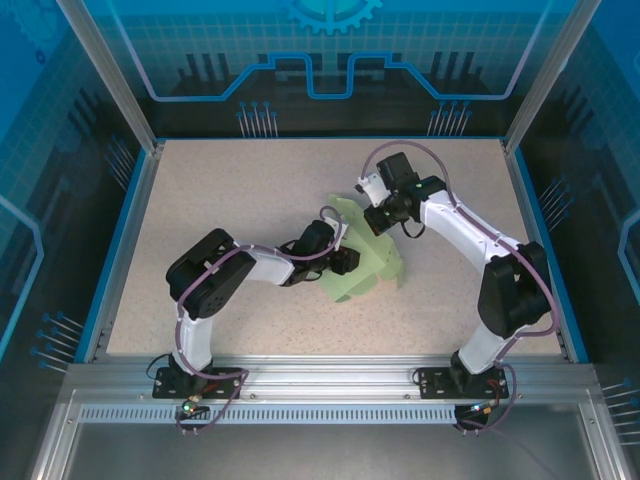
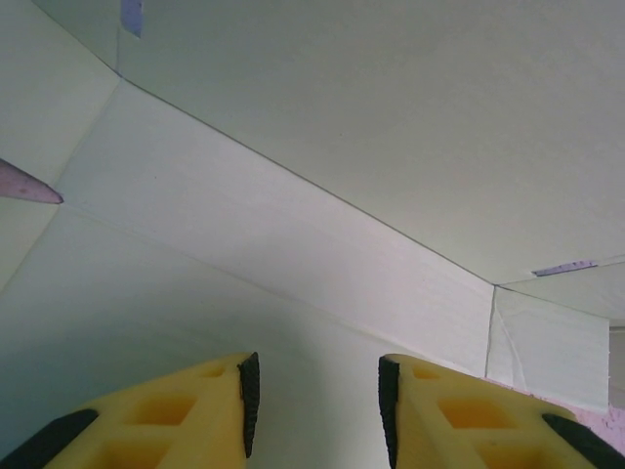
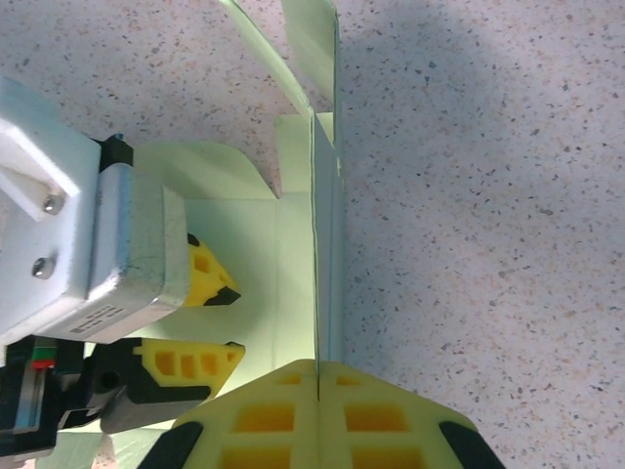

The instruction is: Fold the paper box

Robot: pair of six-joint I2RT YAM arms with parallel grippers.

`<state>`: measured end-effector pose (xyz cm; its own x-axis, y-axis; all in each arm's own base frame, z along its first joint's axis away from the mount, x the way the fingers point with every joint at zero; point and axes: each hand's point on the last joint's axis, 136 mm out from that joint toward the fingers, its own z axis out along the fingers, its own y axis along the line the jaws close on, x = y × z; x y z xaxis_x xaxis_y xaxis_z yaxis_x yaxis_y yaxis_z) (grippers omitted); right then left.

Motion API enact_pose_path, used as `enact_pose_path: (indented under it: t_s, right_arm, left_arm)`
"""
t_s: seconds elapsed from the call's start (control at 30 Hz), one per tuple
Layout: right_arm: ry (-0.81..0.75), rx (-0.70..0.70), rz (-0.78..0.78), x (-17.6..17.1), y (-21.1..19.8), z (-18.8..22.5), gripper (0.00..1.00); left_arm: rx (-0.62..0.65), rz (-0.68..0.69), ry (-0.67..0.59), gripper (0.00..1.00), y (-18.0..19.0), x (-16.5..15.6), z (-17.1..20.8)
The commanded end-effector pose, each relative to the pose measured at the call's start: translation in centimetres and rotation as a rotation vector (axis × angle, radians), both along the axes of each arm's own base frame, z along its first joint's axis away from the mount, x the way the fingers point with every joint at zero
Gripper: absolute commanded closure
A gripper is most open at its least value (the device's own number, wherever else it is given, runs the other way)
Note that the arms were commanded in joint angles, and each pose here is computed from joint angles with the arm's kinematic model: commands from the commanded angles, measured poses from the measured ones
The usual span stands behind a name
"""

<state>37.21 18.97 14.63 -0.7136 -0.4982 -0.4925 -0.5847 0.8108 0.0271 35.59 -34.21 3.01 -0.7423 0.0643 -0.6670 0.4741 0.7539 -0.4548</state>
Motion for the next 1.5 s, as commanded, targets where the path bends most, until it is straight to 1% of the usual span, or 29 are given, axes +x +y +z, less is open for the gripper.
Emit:
enact_pose_path:
  t_s: [0.0, 0.2, 0.37, 0.57, 0.87, 1.03, 1.23, 1.37, 1.47]
  right_arm:
    - [-0.045, -0.046, -0.001, 0.8, -0.2, 0.6, 1.0]
    - [-0.095, -0.115, 0.021, 1.5, -0.9, 1.1, 1.0]
    - [-0.158, -0.241, 0.033, 2.5, -2.1, 1.4, 1.0]
    - [-0.237, -0.375, 0.06, 3.2, -2.9, 1.4, 1.0]
    - [-0.386, -0.496, 0.114, 4.0, -2.6, 1.6, 1.0]
    - [-0.449, -0.59, 0.141, 4.4, -2.5, 1.1, 1.0]
    - [-0.515, -0.671, 0.152, 4.4, -2.3, 0.8, 1.0]
    - [-0.521, -0.702, 0.154, 4.5, -2.2, 0.6, 1.0]
    - [-0.515, -0.7, 0.16, 4.4, -2.2, 0.7, 1.0]
  left_arm:
    - [0.035, 0.0, 0.065, 0.6, 0.5, -1.4, -2.5]
    - [0.013, 0.007, 0.045, 0.59, 0.2, -0.9, -1.3]
    - [-0.024, 0.03, 0.029, 0.55, 0.3, -0.2, 0.4]
    - [-0.086, 0.062, 0.005, 0.5, 1.3, 0.6, 3.3]
    - [-0.141, 0.133, 0.011, 0.48, 5.3, 1.3, 6.1]
    - [-0.176, 0.194, 0.048, 0.48, 7.9, 2.4, 7.7]
    - [-0.152, 0.244, 0.052, 0.49, 10.1, 3.1, 9.1]
    - [-0.139, 0.251, 0.042, 0.48, 10.8, 3.0, 10.2]
    - [-0.131, 0.249, 0.039, 0.48, 10.9, 2.9, 10.7]
